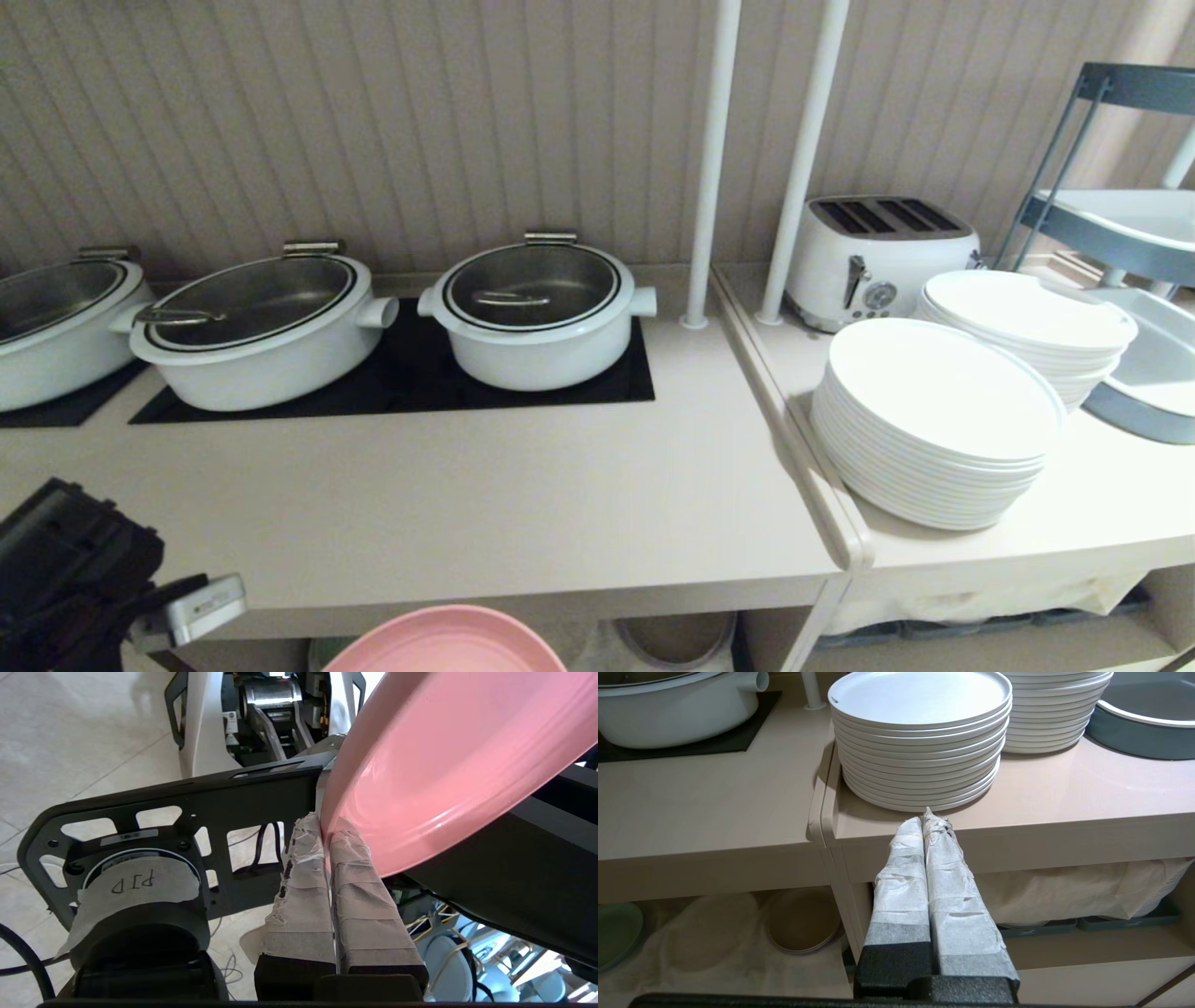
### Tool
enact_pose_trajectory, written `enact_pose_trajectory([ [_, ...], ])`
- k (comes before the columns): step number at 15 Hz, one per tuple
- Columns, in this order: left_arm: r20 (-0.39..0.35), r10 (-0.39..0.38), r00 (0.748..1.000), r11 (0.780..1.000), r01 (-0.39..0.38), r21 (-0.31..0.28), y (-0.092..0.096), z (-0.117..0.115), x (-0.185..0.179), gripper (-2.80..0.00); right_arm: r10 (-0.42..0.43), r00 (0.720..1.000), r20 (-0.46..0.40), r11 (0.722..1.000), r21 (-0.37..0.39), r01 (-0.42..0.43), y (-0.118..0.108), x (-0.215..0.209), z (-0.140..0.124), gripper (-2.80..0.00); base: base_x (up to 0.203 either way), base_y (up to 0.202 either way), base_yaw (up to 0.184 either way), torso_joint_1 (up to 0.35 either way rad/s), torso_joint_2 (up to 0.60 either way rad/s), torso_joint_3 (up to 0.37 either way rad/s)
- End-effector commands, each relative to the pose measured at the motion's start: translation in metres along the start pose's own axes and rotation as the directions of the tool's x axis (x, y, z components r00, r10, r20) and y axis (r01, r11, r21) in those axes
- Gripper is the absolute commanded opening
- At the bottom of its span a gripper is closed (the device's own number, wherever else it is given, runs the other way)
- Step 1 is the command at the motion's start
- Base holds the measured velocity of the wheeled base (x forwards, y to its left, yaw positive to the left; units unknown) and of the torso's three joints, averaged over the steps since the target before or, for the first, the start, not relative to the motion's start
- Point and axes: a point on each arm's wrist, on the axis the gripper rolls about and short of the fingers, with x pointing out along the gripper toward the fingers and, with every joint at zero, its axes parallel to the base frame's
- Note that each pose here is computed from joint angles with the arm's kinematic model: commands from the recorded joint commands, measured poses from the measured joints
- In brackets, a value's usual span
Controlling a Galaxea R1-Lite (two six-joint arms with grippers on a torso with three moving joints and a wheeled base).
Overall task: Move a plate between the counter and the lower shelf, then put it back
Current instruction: Put the plate in the cupboard
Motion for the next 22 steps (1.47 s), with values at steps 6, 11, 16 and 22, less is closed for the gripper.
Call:
enact_pose_trajectory([
  [6, -0.006, 0.003, 1.000, 1.000, -0.003, -0.005, 0.000, 0.000, 0.000, -2.80, 0.000, 1.000, -0.002, 1.000, 0.000, 0.000, 0.000, 0.000, 0.000, -2.80, 0.000, 0.000, 0.000, 0.000, 0.00, 0.000],
  [11, -0.005, 0.004, 1.000, 1.000, -0.004, -0.004, 0.000, -0.001, 0.000, -2.80, 0.000, 1.000, -0.002, 1.000, 0.000, 0.000, 0.000, 0.000, 0.000, -2.80, 0.000, 0.000, 0.000, 0.000, 0.00, 0.000],
  [16, 0.004, -0.002, 1.000, 1.000, 0.002, -0.001, 0.000, -0.002, -0.002, -2.80, 0.000, 1.000, 0.000, 1.000, 0.003, 0.000, 0.000, 0.000, 0.000, -2.80, 0.000, 0.000, 0.000, 0.000, 0.00, 0.000],
  [22, -0.001, 0.005, 1.000, 1.000, -0.005, -0.003, 0.005, -0.012, 0.001, -2.80, 0.000, 1.000, 0.000, 1.000, 0.002, 0.000, 0.000, 0.000, 0.000, -2.80, 0.000, 0.000, 0.000, 0.000, 0.00, 0.000],
])
